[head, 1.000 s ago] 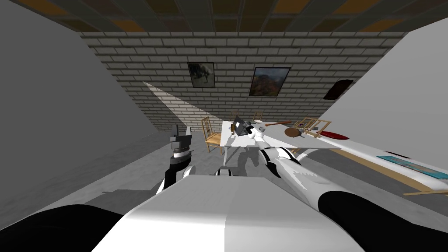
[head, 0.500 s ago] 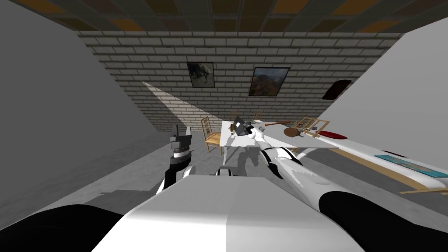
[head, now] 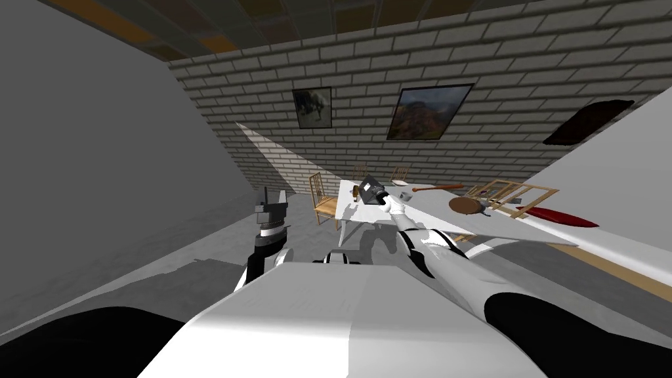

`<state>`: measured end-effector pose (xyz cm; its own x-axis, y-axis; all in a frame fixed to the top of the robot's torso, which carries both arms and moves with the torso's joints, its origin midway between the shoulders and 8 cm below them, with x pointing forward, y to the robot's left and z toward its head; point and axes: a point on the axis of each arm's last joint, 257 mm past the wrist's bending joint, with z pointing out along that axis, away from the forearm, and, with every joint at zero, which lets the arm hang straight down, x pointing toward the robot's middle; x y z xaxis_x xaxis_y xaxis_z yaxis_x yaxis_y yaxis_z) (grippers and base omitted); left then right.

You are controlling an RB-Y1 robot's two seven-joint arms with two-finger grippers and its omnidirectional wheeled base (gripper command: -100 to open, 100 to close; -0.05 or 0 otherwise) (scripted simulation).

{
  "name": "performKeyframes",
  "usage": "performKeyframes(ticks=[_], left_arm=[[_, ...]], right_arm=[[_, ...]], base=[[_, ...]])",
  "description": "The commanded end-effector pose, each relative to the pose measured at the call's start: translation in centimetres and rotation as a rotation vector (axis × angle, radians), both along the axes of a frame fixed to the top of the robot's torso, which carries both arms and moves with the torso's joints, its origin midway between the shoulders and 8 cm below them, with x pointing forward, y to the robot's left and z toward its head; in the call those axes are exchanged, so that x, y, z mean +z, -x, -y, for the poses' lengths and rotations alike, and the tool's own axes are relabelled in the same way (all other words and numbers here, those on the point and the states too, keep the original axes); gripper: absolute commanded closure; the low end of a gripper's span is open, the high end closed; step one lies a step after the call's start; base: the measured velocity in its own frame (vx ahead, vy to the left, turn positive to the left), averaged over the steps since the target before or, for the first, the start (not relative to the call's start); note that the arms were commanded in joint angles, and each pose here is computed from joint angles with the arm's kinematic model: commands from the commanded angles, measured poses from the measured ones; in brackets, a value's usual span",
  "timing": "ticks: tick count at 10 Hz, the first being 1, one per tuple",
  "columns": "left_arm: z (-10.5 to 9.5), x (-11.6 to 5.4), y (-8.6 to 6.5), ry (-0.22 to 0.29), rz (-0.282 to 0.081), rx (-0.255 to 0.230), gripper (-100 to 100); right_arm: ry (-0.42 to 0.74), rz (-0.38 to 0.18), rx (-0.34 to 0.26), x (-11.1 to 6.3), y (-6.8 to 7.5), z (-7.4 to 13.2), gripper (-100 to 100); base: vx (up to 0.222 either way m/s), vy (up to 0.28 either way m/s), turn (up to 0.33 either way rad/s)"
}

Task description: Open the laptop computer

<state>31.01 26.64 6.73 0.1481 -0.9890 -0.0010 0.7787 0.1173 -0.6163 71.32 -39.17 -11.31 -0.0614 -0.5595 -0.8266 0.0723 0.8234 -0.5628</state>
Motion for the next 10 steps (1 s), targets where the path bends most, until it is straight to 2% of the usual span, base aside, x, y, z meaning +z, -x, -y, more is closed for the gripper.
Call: performKeyframes(ticks=[1, 2, 3, 4, 5, 6, 7, 9, 10], left_arm=[[0.0, 0.0, 0.0, 0.0, 0.0, 0.0, 0], [0.0, 0.0, 0.0, 0.0, 0.0, 0.0, 0], [0.0, 0.0, 0.0, 0.0, 0.0, 0.0, 0], [0.0, 0.0, 0.0, 0.0, 0.0, 0.0, 0], [0.0, 0.0, 0.0, 0.0, 0.0, 0.0, 0], [0.0, 0.0, 0.0, 0.0, 0.0, 0.0, 0], [0.0, 0.0, 0.0, 0.0, 0.0, 0.0, 0], [0.0, 0.0, 0.0, 0.0, 0.0, 0.0, 0], [0.0, 0.0, 0.0, 0.0, 0.0, 0.0, 0]], right_arm=[[-0.051, -0.017, -0.02, -1.9, 1.0, 1.1, 100], [-0.055, -0.015, -0.023, -1.8, 1.0, 1.3, 100], [-0.062, -0.002, -0.055, -1.7, 2.3, 4.2, 100], [-0.081, -0.015, -0.073, -2.9, 3.0, 5.2, 100], [-0.108, -0.016, -0.072, -3.2, 3.1, 5.2, 100], [-0.094, 0.015, -0.101, -1.6, 4.1, 7.9, 100], [-0.118, -0.015, -0.124, -4.0, 5.4, 9.1, 100], [-0.158, -0.012, -0.126, -4.2, 5.5, 9.2, 100], [-0.12, 0.009, -0.161, -3.0, 7.0, 12.3, 100]], base=[[0.003, -0.002, -0.024], [0.0, 0.0, 0.0], [-0.007, 0.003, 0.338], [-0.008, -0.007, 0.176], [-0.001, -0.005, -0.008], [-0.003, 0.002, 0.311], [-0.003, -0.007, 0.198], [0.001, -0.002, -0.023], [-0.003, 0.003, 0.33]])
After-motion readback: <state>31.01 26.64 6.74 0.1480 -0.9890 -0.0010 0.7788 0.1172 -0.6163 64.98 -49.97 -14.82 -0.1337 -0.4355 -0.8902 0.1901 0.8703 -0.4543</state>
